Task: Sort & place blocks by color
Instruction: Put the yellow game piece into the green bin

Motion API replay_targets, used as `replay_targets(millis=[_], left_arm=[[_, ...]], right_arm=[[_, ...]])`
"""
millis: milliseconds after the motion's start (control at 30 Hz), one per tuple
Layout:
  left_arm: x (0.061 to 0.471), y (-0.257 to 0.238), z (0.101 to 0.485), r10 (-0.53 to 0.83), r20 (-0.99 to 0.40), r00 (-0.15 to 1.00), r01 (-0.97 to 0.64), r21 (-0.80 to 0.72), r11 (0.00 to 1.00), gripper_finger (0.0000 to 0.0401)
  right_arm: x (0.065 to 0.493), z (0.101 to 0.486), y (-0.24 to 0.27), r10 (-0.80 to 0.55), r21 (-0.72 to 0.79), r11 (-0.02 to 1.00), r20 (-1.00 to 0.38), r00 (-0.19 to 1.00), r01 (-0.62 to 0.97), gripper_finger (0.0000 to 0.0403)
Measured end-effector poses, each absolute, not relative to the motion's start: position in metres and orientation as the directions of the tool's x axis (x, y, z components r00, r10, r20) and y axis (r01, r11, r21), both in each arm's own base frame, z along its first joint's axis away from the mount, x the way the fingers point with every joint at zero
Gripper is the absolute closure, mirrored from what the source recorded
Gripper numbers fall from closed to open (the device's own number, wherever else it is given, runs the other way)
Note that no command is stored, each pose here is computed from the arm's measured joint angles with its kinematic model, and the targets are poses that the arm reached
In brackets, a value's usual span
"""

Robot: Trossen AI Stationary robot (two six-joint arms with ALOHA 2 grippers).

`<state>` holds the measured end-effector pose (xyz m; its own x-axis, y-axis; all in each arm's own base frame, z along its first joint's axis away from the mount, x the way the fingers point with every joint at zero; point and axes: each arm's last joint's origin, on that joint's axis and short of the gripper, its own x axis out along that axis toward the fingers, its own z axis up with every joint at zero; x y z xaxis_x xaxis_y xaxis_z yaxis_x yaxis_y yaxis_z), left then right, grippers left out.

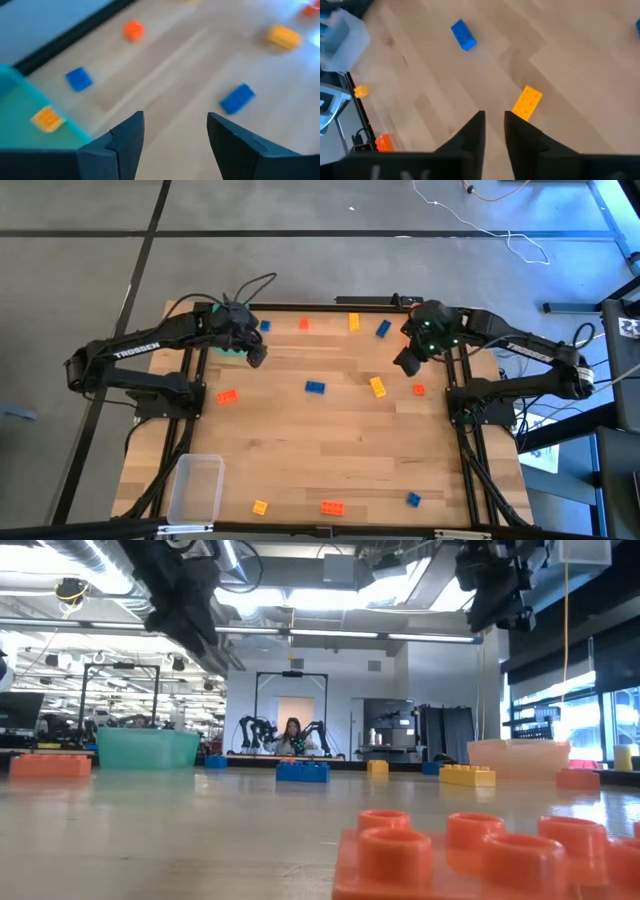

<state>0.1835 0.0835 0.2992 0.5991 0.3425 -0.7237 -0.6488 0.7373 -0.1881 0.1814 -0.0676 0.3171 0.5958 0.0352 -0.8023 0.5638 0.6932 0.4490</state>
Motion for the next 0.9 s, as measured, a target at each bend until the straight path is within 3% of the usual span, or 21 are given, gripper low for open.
replay_targets(millis=[200, 367, 767, 900], left_arm=[[0.185, 0.078, 0.299, 0.172, -0.721, 0.671, -0.487, -0.254, 0.836, 0.0195], [0.187, 0.075, 0.299, 0.123, -0.716, 0.687, -0.422, -0.256, 0.870, 0.0195], [0.189, 0.061, 0.302, -0.168, -0.653, 0.738, -0.057, -0.308, 0.950, 0.0195], [0.190, 0.058, 0.302, -0.189, -0.649, 0.737, -0.014, -0.294, 0.956, 0.0195]], right_arm=[[0.191, 0.307, -0.070, 0.106, 0.472, 0.665, -0.827, 0.552, 0.579, 0.0273], [0.192, 0.296, -0.071, 0.148, 0.436, 0.641, -0.878, 0.456, 0.631, 0.0244], [0.198, 0.287, -0.073, 0.172, 0.414, 0.609, -0.901, 0.397, 0.676, 0.0235], [0.198, 0.287, -0.073, 0.171, 0.414, 0.612, -0.901, 0.398, 0.674, 0.0235]])
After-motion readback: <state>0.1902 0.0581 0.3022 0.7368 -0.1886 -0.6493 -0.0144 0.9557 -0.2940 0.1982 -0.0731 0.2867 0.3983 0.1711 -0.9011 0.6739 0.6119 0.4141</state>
